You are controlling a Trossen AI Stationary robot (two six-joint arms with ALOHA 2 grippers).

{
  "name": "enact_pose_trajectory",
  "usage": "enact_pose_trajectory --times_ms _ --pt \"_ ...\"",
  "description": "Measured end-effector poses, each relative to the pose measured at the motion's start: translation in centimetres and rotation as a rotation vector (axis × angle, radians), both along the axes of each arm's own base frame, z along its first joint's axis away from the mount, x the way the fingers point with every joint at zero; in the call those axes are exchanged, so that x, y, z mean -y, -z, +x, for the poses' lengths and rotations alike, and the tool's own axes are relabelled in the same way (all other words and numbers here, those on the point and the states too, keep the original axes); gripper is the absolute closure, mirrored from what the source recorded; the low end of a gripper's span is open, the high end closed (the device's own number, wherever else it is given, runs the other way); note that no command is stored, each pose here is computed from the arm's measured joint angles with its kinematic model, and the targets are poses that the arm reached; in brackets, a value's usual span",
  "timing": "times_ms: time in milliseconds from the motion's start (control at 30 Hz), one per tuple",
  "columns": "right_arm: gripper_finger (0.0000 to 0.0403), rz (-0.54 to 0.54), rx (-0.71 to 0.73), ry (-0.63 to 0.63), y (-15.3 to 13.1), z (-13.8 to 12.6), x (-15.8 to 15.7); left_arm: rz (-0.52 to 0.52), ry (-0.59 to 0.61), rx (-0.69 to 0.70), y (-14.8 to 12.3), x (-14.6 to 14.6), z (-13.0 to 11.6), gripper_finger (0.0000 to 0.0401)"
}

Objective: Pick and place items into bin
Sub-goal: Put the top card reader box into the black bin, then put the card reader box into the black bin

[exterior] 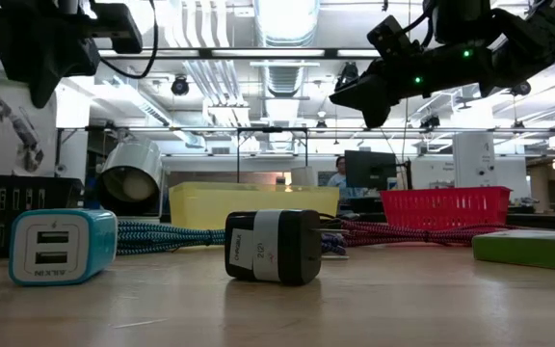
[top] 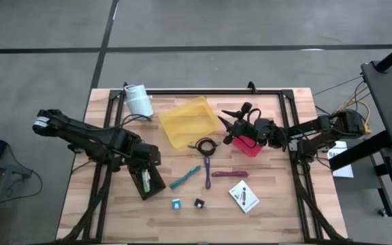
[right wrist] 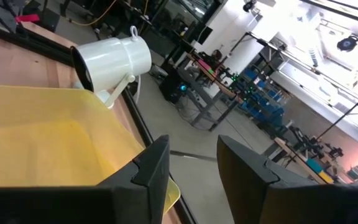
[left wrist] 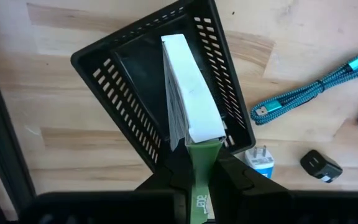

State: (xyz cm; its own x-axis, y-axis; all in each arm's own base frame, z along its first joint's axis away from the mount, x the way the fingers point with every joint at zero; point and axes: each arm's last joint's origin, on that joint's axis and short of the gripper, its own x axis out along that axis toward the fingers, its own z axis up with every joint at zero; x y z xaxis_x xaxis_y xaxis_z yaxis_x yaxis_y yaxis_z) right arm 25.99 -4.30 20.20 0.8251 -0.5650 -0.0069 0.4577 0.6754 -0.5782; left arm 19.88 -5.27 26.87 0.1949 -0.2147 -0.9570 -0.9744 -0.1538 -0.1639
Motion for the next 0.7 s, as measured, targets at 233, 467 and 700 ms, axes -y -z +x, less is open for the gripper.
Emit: enact_pose_trajectory --times_ms 233,467,700 --pt "0.0283 0.000 0.000 0.000 0.00 0.00 0.00 0.007 0.034 0.006 0.05 0.01 0.02 0.0361" --pt "0.0286 0.001 0.000 0.000 0.00 0.00 0.00 0.008 0.042 0.008 0.05 0.01 0.02 0.0321" --pt "0.0282 0.000 0.001 0.000 0.00 0.00 0.00 -0.002 0.095 0.023 -0.17 0.05 -0.05 0.0313"
